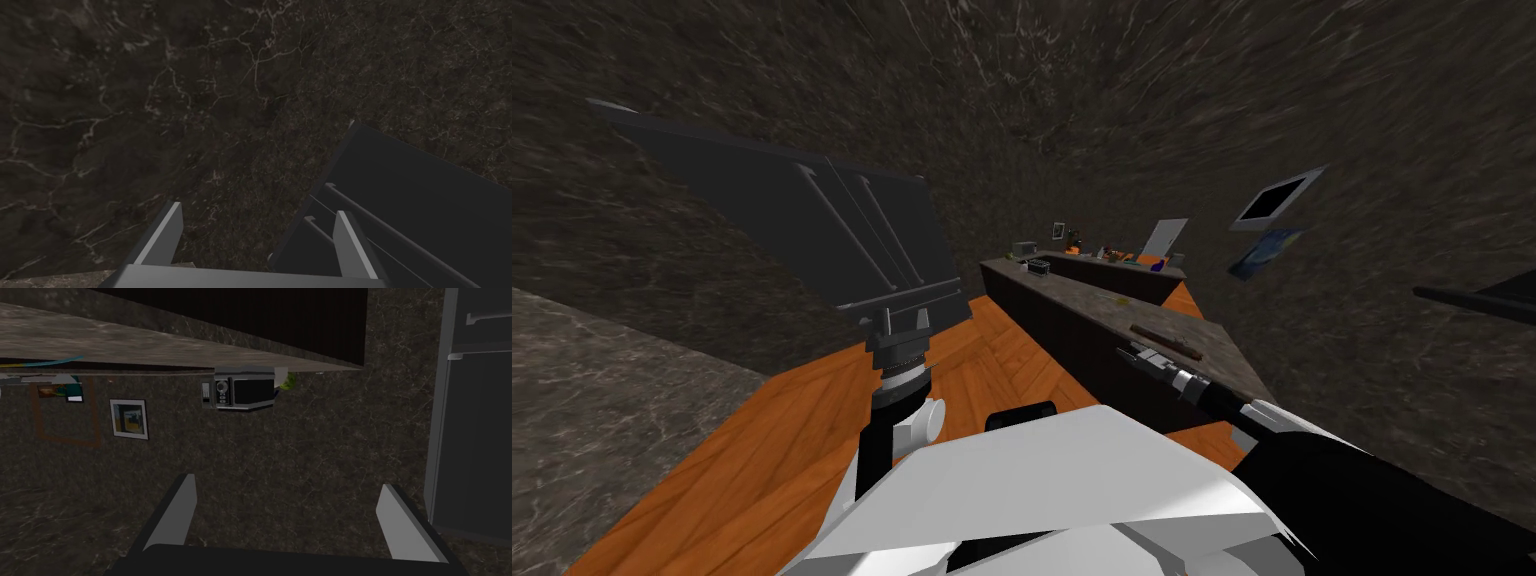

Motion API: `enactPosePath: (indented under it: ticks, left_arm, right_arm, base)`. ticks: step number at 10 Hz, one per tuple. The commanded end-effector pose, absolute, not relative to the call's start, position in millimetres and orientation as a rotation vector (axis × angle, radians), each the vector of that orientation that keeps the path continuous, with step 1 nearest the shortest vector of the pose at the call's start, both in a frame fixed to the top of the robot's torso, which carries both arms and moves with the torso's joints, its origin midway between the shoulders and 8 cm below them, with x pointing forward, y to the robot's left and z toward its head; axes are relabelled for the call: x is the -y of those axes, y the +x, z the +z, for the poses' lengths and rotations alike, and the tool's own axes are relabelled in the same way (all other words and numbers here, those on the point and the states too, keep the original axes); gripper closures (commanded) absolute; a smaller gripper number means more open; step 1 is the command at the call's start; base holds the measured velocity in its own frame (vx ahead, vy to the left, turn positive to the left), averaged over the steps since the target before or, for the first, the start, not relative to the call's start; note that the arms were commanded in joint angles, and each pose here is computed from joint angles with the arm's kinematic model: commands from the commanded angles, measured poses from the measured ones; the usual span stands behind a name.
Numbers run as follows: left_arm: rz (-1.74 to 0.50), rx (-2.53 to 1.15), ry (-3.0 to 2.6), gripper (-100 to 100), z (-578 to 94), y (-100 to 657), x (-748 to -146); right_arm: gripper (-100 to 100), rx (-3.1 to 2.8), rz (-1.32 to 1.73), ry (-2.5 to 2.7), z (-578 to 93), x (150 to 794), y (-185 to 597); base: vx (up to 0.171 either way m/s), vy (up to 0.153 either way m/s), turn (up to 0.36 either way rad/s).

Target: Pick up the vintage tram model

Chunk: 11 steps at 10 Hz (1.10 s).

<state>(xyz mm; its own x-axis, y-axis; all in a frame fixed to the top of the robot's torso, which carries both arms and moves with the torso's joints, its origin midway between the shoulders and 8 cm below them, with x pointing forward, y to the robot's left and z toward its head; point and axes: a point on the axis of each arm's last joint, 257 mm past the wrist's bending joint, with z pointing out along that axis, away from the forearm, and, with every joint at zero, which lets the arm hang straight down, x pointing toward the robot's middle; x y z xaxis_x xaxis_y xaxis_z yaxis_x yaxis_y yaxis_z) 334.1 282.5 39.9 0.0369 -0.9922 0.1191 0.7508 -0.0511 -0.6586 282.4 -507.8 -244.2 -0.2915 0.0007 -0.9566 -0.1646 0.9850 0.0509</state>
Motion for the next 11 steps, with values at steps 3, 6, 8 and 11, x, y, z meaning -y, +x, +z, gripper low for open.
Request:
enactPosePath:
  ticks: [3,6,8,11]
  left_arm:
    - [-1.501,-0.465,-0.665,0,40,334,-282]
    - [-1.501,-0.466,-0.665,0,40,334,-282]
    - [-1.501,-0.466,-0.665,0,40,334,-282]
    - [-1.501,-0.466,-0.665,0,40,334,-283]
  right_arm:
    - [-100,-1.974,0.035,-0.186,-247,558,260]
    - [-100,-2.033,-0.020,-0.245,-242,581,254]
    - [-100,-2.086,-0.063,-0.278,-241,600,244]
    - [-100,-2.195,-0.128,-0.333,-238,632,224]
  base:
    - [0.089,0.004,0.102]
    - [0.085,-0.034,0.099]
    - [0.071,-0.050,0.087]
    - [0.091,-0.086,0.127]
